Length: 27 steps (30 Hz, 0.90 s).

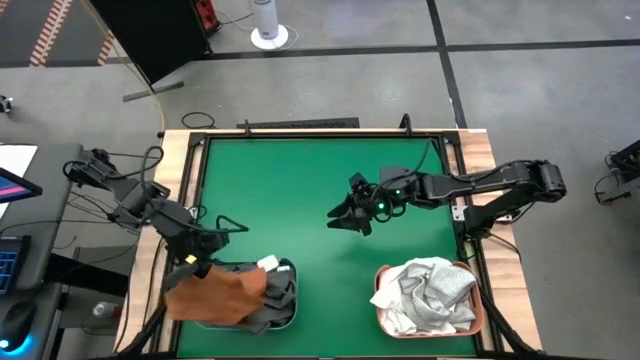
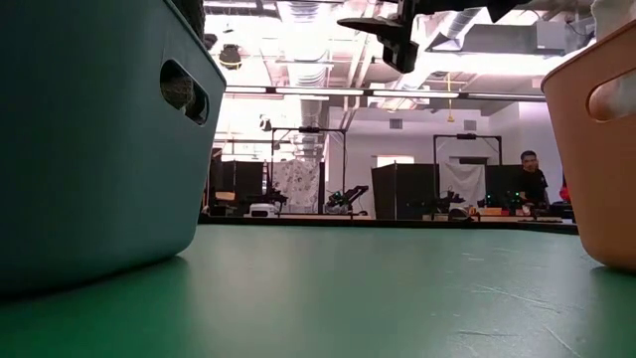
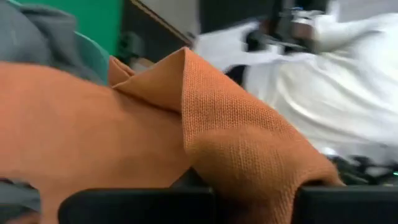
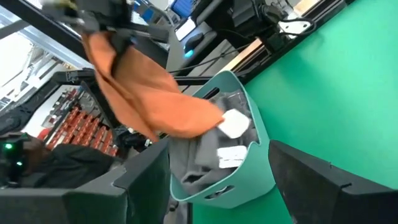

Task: Sort towels by color in basket
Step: Put the orange towel into the green bin

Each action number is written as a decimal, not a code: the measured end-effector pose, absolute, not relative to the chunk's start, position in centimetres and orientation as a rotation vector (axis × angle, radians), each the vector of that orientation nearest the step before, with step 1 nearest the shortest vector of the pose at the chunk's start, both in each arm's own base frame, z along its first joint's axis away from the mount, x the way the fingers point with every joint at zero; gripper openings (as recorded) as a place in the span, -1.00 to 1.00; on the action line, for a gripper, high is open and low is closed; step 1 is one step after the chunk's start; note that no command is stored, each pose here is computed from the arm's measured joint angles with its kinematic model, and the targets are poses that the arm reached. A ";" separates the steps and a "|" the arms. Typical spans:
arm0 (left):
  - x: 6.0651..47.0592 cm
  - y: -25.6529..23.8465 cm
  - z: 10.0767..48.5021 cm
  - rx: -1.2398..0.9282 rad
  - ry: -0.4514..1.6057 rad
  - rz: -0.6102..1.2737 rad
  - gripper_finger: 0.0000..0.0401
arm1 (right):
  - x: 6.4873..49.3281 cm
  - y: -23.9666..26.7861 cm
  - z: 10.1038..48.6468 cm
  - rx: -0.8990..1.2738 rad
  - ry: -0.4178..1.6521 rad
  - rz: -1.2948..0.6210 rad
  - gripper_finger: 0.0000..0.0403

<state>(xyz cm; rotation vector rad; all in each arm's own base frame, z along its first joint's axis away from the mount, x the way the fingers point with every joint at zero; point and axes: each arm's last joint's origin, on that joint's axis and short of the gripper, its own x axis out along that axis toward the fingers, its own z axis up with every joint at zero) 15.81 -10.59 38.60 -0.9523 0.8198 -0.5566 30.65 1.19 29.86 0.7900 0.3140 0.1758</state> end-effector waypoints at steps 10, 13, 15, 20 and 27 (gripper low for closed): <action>20.8 -12.9 33.4 -0.659 0.922 -0.296 -1.00 | 30.6 1.8 29.9 0.821 0.326 0.188 0.47; 21.6 -13.6 31.4 -0.565 0.983 -0.177 -1.00 | 30.6 1.8 29.9 0.823 0.327 0.189 0.47; 21.9 -14.1 30.1 -0.493 1.021 -0.106 -1.00 | 30.6 2.0 29.9 0.826 0.331 0.194 0.47; 22.3 -15.7 27.2 -0.332 1.098 0.034 -1.00 | 29.9 2.7 30.7 0.813 0.317 0.228 0.47; 23.4 -18.4 22.6 -0.165 1.219 0.073 -1.00 | 27.5 2.4 33.7 0.789 0.201 0.259 0.47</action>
